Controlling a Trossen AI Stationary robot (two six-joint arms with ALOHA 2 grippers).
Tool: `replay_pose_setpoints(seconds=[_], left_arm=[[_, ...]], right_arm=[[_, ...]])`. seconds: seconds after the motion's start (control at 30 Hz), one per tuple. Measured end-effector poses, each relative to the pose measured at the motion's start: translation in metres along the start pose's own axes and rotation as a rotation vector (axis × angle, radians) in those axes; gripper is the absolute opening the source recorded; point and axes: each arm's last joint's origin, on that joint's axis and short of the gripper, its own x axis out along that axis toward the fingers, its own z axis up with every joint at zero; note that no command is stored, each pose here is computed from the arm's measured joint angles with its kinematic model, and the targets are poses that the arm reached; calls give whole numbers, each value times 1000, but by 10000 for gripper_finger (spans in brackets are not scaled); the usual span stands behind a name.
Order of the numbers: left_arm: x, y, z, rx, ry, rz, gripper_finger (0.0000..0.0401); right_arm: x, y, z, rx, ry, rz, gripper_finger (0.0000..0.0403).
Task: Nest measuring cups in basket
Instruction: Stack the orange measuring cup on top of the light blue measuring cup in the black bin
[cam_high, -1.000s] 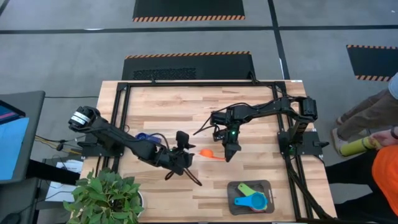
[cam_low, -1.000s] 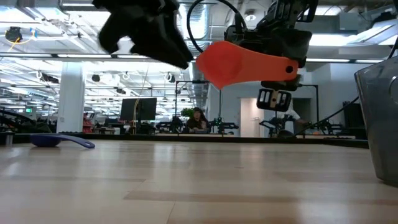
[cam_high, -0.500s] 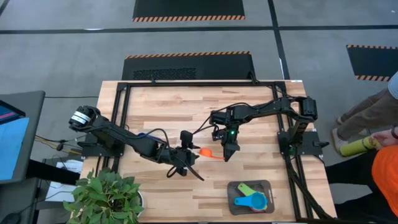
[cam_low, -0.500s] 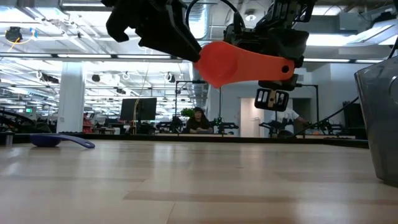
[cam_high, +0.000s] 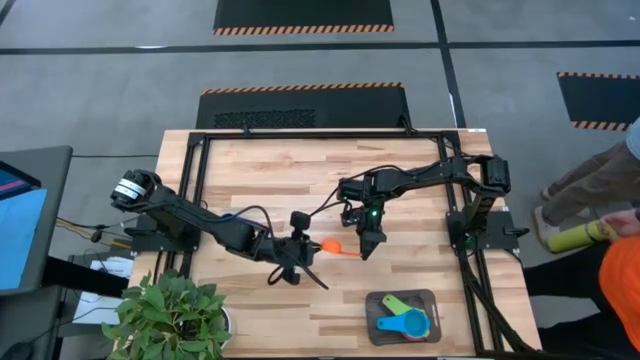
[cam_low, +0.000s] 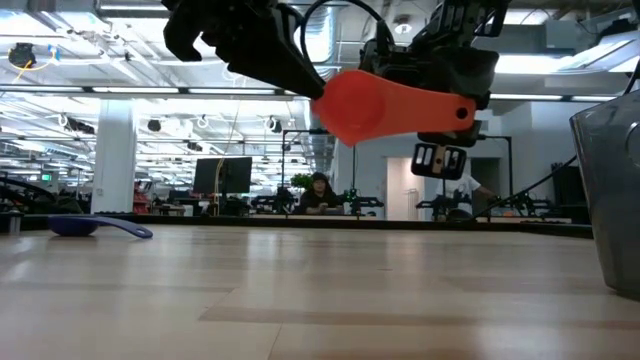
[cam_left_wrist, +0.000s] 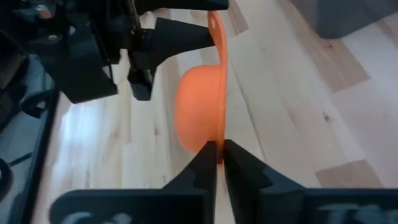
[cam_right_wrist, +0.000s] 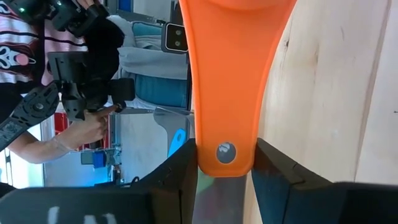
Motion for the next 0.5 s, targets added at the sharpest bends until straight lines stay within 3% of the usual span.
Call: replay_pose_setpoints(seconds=[0.2, 0.5], left_arm=[[1, 0, -3, -70, 25, -35, 19], [1, 0, -5, -74, 39, -55, 18]], right_arm=[[0, 0, 0, -4, -3, -4, 145], [0, 0, 2, -25, -14, -2, 141]])
